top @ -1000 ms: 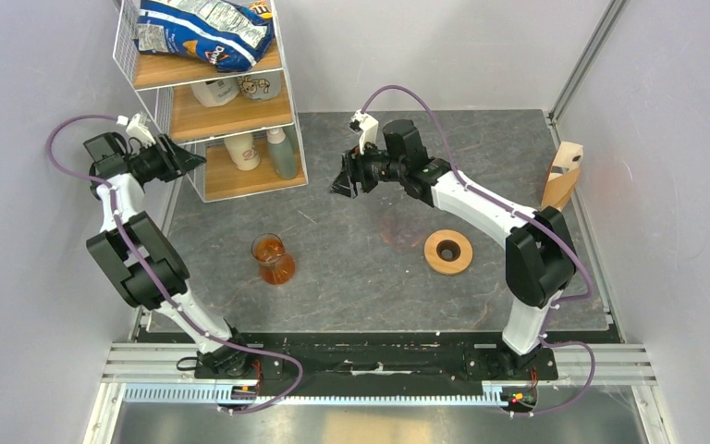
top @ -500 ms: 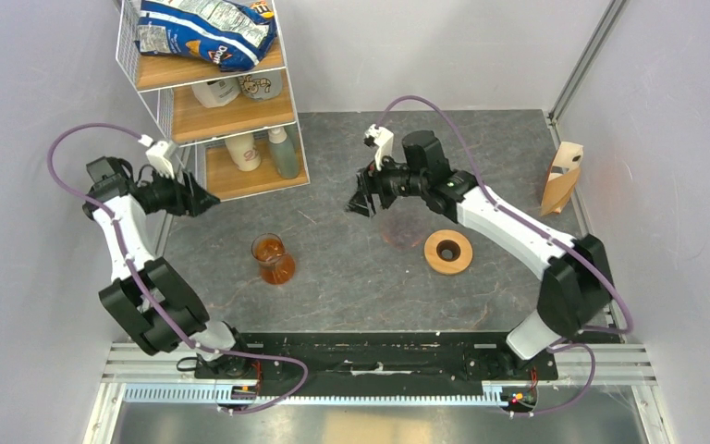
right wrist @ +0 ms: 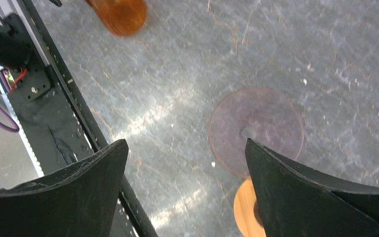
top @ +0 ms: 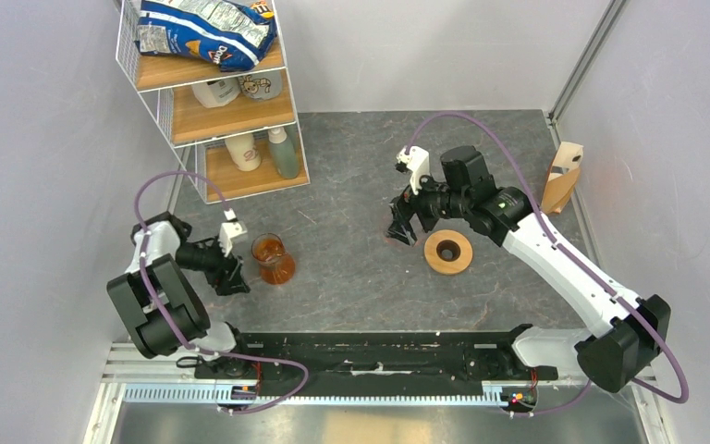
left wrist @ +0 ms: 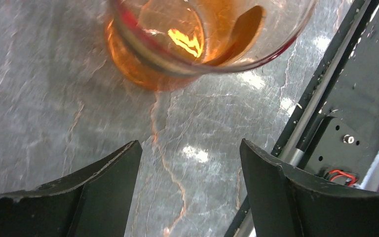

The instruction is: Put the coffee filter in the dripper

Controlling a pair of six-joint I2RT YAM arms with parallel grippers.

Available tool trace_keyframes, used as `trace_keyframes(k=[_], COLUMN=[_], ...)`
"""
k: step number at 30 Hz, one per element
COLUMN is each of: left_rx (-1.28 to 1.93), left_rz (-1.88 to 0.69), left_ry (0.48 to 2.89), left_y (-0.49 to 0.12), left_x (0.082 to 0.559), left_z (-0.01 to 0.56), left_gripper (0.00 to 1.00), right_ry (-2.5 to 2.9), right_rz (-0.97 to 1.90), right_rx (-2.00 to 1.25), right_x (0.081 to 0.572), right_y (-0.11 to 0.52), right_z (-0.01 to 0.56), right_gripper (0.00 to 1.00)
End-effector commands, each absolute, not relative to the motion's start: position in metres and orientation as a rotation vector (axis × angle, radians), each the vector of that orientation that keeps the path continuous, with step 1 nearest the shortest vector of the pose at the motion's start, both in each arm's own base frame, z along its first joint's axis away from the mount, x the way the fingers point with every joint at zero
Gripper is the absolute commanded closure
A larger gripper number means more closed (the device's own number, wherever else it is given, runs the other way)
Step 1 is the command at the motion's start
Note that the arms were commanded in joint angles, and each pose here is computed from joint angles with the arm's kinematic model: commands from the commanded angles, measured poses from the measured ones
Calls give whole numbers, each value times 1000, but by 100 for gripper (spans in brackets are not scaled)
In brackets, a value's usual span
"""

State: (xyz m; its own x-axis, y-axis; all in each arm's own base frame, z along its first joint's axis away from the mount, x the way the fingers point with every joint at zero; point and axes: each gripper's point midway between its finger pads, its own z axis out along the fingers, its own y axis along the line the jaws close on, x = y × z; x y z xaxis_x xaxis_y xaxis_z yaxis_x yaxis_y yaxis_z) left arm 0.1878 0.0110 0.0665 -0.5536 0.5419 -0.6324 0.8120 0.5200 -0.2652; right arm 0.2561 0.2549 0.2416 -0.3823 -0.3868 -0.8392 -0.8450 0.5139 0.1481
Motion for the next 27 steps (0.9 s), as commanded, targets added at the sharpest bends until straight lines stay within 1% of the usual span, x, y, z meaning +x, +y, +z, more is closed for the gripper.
trace_keyframes(k=[1, 6, 10, 14, 17, 22, 27], left_rx=[1325, 1363, 1363, 1324, 1362, 1329, 1244], left_rz=[-587, -567, -569, -620, -599, -563, -606], left_ry=[2121, 2027, 1974, 1929, 1936, 1942, 1954], left_y=[3, -20, -38, -56, -61, -64, -76], left_x=[206, 219, 229, 236, 236, 241, 249], left_z=[60, 65, 69, 77, 71, 76, 88], left_gripper=[19, 19, 23, 29, 34, 35, 35], right_ry=[2032, 2097, 2105, 2102, 2100, 2101, 2119], right_rz=[718, 725, 716, 709, 693, 676, 684], right_rx=[-1034, -1003, -978, -942, -925, -908, -898], right_x=[241, 234, 234, 236, 239, 245, 251], right_y=[233, 223, 213, 203, 196, 190, 189], right_z=[240, 240, 244, 250, 253, 256, 254], right_gripper=[3, 3, 3, 3, 3, 3, 3])
